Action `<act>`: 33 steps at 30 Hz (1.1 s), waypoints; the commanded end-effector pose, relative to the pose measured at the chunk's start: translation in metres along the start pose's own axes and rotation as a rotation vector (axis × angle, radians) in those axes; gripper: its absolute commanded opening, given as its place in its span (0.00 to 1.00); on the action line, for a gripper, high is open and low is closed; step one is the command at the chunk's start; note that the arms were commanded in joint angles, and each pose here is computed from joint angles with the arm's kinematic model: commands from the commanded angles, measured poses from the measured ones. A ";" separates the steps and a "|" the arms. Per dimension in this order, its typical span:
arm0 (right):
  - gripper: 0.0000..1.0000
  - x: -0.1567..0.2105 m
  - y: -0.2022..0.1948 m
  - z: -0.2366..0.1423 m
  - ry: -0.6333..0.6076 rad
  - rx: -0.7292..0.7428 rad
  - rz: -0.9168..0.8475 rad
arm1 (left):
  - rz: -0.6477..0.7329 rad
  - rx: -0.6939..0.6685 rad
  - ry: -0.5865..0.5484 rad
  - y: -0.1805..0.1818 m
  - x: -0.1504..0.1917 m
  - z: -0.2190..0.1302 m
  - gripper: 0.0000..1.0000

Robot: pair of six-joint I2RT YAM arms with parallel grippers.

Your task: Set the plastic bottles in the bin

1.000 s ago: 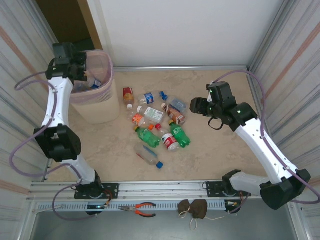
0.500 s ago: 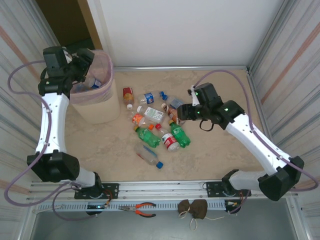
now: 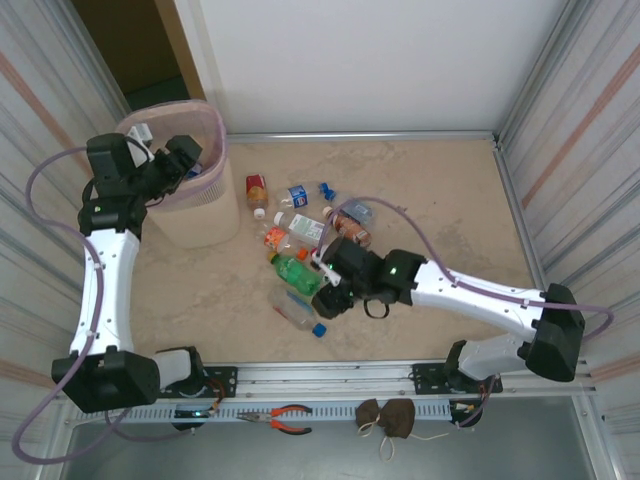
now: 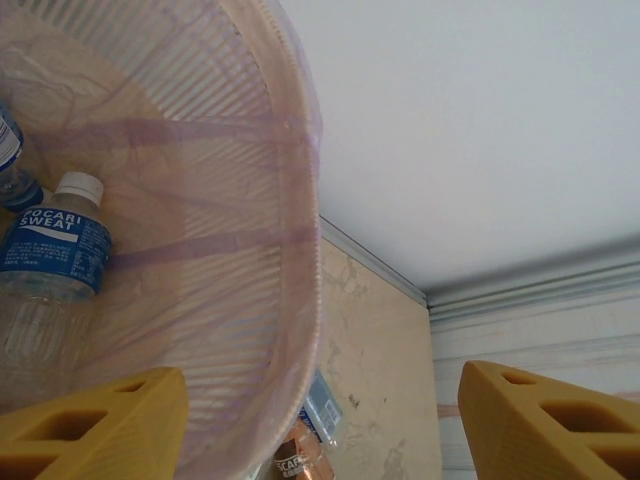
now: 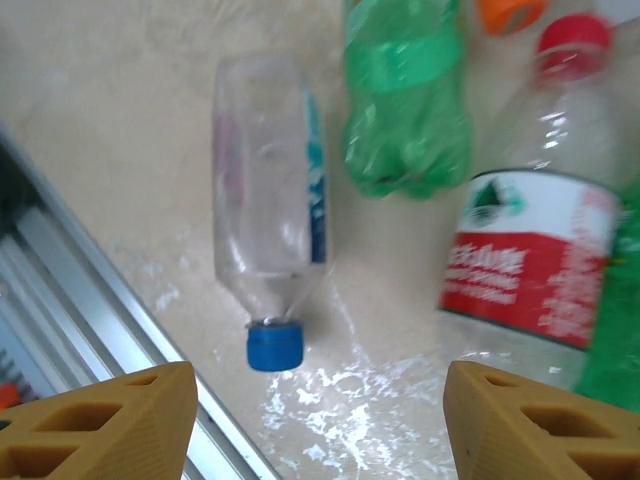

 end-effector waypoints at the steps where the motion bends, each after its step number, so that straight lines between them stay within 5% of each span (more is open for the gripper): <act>1: 0.65 0.010 0.008 0.019 -0.023 0.018 -0.071 | 0.050 0.081 0.018 -0.007 0.009 -0.006 0.71; 16: 0.60 0.062 0.006 0.106 0.152 0.084 -0.142 | 0.038 0.148 0.034 -0.015 0.014 -0.012 0.71; 33: 0.28 0.063 -0.001 0.085 0.113 0.140 -0.216 | 0.144 0.212 0.016 -0.031 0.006 -0.021 0.69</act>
Point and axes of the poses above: each hand's point on the last joint's axis, 136 mm out from that joint toward the fingers, its own z axis out along the fingers, its own y axis along the line the jaws close on, x = y × z, the point moved 7 cm from there along -z, back along the fingers, and after that the axes turned 15 degrees about z, right-handed, at the moved point
